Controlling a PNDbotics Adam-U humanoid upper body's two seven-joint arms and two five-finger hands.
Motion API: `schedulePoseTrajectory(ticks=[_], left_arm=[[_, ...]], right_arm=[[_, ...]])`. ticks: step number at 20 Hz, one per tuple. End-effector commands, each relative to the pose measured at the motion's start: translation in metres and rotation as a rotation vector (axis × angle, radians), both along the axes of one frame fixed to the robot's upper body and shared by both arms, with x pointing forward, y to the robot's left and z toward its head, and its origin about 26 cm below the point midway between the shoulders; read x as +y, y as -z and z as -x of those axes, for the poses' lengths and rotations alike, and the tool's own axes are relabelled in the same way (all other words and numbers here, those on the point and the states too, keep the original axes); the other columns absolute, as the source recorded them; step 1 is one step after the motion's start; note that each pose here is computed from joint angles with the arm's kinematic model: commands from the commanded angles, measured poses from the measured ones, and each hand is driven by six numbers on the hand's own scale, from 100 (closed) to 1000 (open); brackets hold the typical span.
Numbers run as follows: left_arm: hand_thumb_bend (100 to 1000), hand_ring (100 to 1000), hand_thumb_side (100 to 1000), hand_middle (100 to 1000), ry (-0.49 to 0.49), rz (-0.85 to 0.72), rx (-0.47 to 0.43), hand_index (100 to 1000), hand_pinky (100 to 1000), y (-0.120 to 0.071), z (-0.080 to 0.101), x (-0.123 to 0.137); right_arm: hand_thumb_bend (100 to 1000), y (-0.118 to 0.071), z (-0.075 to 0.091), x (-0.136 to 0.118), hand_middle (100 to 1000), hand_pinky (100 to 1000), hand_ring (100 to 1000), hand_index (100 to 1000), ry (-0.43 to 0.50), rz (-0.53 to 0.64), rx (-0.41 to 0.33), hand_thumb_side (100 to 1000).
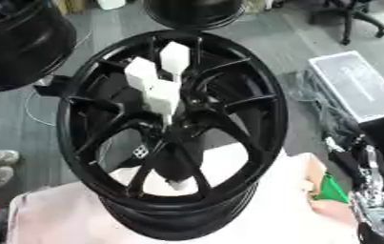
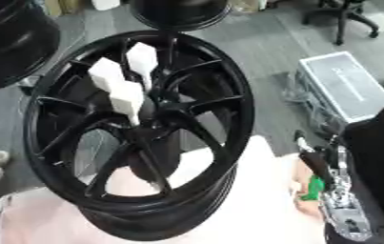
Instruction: Pull the pin out of the wheel hub.
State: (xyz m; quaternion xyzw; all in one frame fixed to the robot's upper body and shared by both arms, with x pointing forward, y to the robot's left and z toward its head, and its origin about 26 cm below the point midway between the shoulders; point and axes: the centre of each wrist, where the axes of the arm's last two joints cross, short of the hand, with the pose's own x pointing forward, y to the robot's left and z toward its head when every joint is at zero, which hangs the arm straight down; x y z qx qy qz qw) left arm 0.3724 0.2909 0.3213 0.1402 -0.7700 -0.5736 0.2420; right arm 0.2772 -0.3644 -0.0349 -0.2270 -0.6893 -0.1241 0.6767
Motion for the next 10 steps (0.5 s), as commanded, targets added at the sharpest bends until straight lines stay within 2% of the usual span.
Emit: schedulePoseTrajectory(ticks=[1,6,10], left_arm=[[286,582,729,750,0.049,-0.111,0.008,797,568,0.008,-0.014,-0.017],[328,578,736,761,0.147,-0.307,0.065,800,566,0.039,-0.038,-0.052],[363,576,736,778,0.189,-0.412,0.079,803,565,0.051,-0.049,-0.061]], right_arm=[[346,-0.008,-0.002,-0.008,778,429,472,863,-0.005,0.036,-0.014,271],[346,-0.006,0.001,-0.008,778,429,472,863,0.003,0.03,-0.007,270],[347,-0.004,0.002,-0.008,777,429,470,862,0.008,0.026,-0.004,269]])
